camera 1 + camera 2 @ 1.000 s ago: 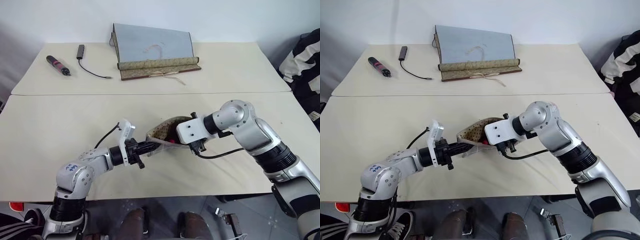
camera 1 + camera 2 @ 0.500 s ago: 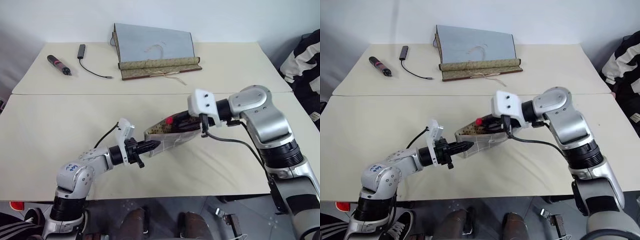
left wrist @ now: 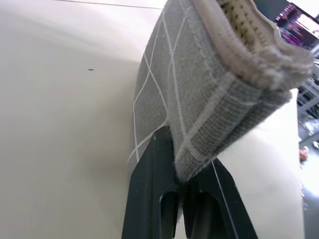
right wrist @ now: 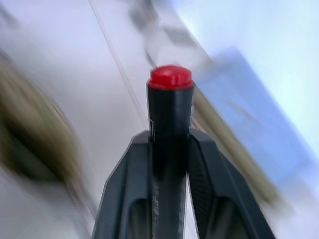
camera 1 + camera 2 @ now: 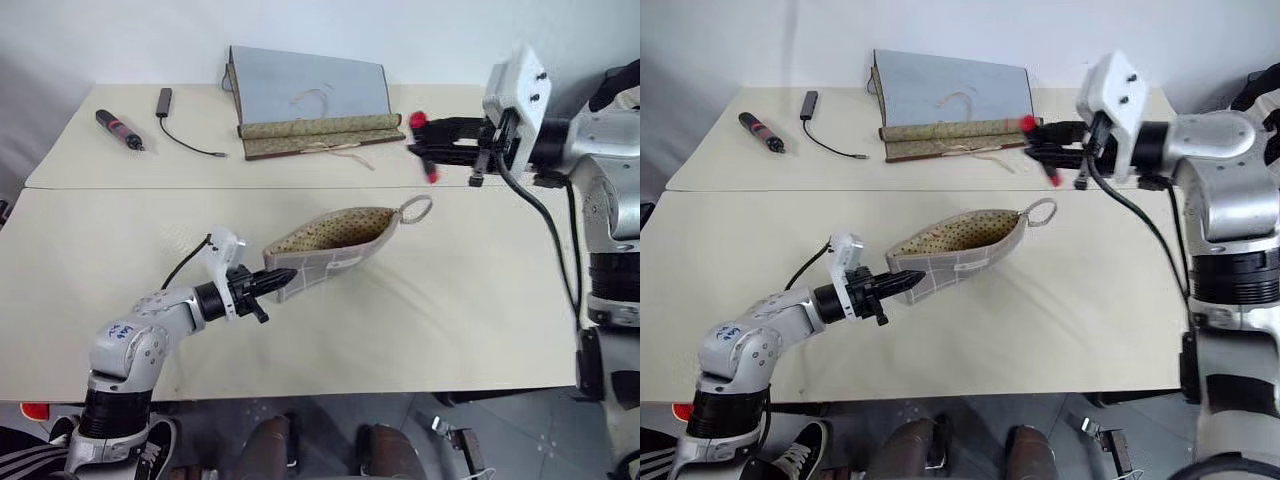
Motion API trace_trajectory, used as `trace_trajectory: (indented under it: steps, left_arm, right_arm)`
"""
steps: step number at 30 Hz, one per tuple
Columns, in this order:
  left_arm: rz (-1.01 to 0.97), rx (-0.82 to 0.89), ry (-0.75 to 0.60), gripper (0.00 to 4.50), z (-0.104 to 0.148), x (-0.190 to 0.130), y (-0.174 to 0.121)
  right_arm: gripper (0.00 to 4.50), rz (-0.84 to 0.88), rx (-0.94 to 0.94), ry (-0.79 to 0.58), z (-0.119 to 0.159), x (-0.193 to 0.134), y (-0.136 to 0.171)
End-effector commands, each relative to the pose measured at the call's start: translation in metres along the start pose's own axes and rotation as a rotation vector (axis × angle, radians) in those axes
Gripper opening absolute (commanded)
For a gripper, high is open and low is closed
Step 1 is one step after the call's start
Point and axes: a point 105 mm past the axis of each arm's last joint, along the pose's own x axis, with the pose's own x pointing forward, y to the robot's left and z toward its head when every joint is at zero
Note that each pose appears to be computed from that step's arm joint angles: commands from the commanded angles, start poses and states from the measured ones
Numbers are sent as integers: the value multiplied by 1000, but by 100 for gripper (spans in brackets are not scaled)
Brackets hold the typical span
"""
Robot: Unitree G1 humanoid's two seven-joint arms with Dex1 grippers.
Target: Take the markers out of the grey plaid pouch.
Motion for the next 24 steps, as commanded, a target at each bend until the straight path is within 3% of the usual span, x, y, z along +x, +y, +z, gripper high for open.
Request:
trace_trajectory:
  steps: [1,4,7,10,12,19,22,24]
  left_arm:
    - [-19,17,-26,0,4,0,-5]
    - [-32,15,-28,0,4,3,-9]
    - [-36,16,-27,0,4,4,-10]
    - [-38,16,-24,0,3,4,-10]
    - [-38,16,-22,0,2,4,-11]
    - [-47,16,-22,0,0,5,-14]
    - [-48,15,-23,0,0,5,-15]
    - [-52,13,-25,0,0,5,-16]
  right_arm:
    - [65,36,-189,187,-39,1,11]
    - [65,103,-269,362,-91,1,33]
    - [65,153,-268,448,-120,-1,48]
    - [65,186,-141,437,-133,3,65]
    - [65,205,-55,412,-134,6,72]
    - [293,204,-61,394,-121,5,66]
    - [293,191,-17,332,-103,1,56]
    - [293,118,-26,268,-78,-8,31]
